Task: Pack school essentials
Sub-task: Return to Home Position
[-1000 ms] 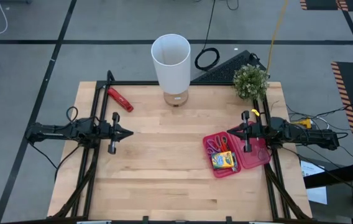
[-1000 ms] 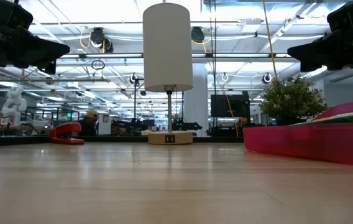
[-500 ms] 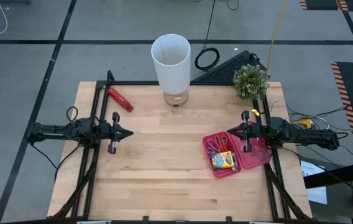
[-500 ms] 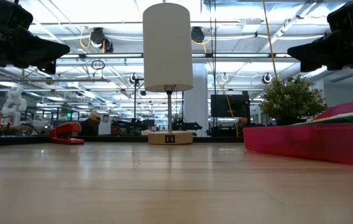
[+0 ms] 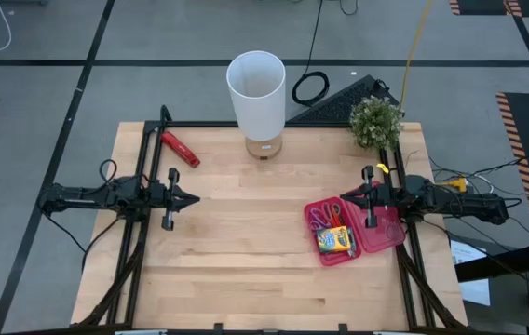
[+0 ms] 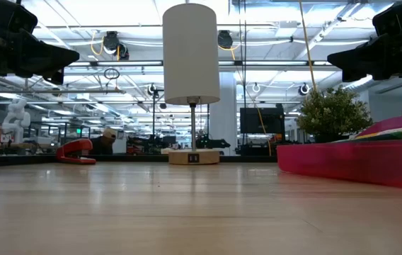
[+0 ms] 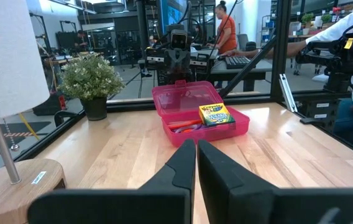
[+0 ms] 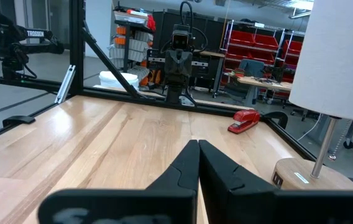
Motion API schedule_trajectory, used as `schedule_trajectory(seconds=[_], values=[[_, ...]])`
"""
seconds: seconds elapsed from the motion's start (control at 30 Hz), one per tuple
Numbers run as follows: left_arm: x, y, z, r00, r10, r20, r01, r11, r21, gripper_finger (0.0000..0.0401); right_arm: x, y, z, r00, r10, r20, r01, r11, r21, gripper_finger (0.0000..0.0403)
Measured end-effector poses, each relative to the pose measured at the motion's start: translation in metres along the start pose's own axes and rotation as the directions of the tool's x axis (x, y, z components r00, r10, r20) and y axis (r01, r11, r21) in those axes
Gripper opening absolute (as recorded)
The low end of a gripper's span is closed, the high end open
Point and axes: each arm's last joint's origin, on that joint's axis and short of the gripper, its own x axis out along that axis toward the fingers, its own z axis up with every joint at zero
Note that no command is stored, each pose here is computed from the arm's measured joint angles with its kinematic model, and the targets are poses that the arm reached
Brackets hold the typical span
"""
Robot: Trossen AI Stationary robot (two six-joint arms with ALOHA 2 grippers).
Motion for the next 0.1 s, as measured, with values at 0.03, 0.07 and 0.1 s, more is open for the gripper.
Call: schedule_trajectory(seconds=[0.03, 0.07, 0.1], values=[[0.0000, 0.0000, 0.0000, 1.000, 0.000, 0.000, 0.000, 1.000, 0.000, 0.0021, 0.0000, 0.0000, 0.0000, 1.000, 0.000, 0.000, 0.000, 1.000, 0.000, 0.0000], [0.0000, 0.0000, 0.0000, 1.000, 0.000, 0.000, 0.000, 1.000, 0.000, 0.0021, 0.0000, 0.0000, 0.0000, 1.000, 0.000, 0.000, 0.000, 1.000, 0.000, 0.0000], [0.0000, 0.0000, 0.0000, 1.000, -0.001, 0.000, 0.001, 1.000, 0.000, 0.0021, 0.0000, 0.0000, -0.0001, 1.000, 0.000, 0.000, 0.000, 1.000, 0.000, 0.0000]])
